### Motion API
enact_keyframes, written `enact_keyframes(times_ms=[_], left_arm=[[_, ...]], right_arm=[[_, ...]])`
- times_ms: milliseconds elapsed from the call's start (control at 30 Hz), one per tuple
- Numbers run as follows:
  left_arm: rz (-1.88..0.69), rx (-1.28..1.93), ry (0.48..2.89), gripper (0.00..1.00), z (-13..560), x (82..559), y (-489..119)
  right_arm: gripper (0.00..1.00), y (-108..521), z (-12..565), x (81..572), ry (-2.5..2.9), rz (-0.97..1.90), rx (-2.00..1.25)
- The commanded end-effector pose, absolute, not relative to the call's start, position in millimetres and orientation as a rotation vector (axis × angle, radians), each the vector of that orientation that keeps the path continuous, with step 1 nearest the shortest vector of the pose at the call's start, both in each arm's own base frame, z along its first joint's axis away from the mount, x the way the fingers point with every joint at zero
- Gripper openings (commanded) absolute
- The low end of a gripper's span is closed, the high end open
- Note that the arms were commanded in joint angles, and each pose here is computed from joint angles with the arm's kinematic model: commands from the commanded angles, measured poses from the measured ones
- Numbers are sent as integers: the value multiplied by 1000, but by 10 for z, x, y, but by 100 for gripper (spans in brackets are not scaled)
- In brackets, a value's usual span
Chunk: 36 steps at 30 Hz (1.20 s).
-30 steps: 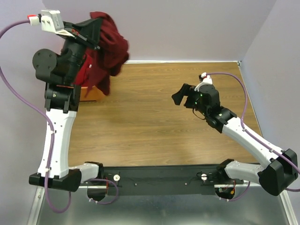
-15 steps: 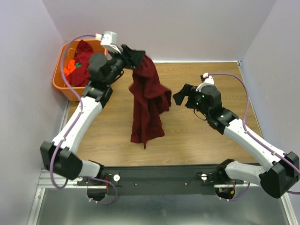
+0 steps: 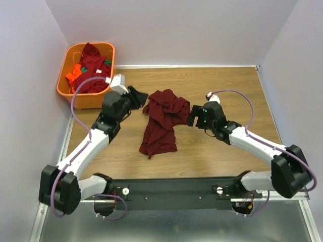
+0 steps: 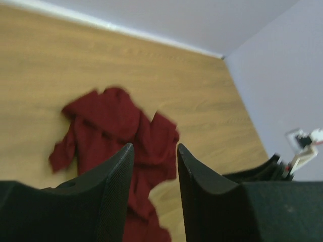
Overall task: Fold and stack the t-shirts
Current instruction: Move the tshirt to the center of the board, then flatten the tshirt out
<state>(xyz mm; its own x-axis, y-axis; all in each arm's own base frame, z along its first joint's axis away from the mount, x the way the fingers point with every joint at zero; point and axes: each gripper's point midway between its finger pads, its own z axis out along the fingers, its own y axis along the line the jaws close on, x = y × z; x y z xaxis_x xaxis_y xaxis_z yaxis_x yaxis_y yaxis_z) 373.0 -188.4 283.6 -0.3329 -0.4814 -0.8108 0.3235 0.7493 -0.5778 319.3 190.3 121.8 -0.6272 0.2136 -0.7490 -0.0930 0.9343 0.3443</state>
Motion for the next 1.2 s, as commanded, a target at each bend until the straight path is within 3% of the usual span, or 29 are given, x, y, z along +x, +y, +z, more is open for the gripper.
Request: enact_keyframes(times_ms=[0,33,400,800,1167], left_arm=[[-768,-230,1824,45,2224,3479,-1755],[-760,-227,1879,45,1949,3341,-1772],[-860,-277,2025,36,1076,2460,-1910],[-959,-272,2138,35,709,1917,-2123],[-947,-282,2193,33,585,1736,-2090]], right_arm=[[87,2096,1131,3213,2198,492,35],[86,2184,1148,3270,2188,499,19],[83,2991,1112,3622,2186,481,-153],[82,3465,976,3937,2190,444,-264],[82,3793,760,3985,2193,294,-366]])
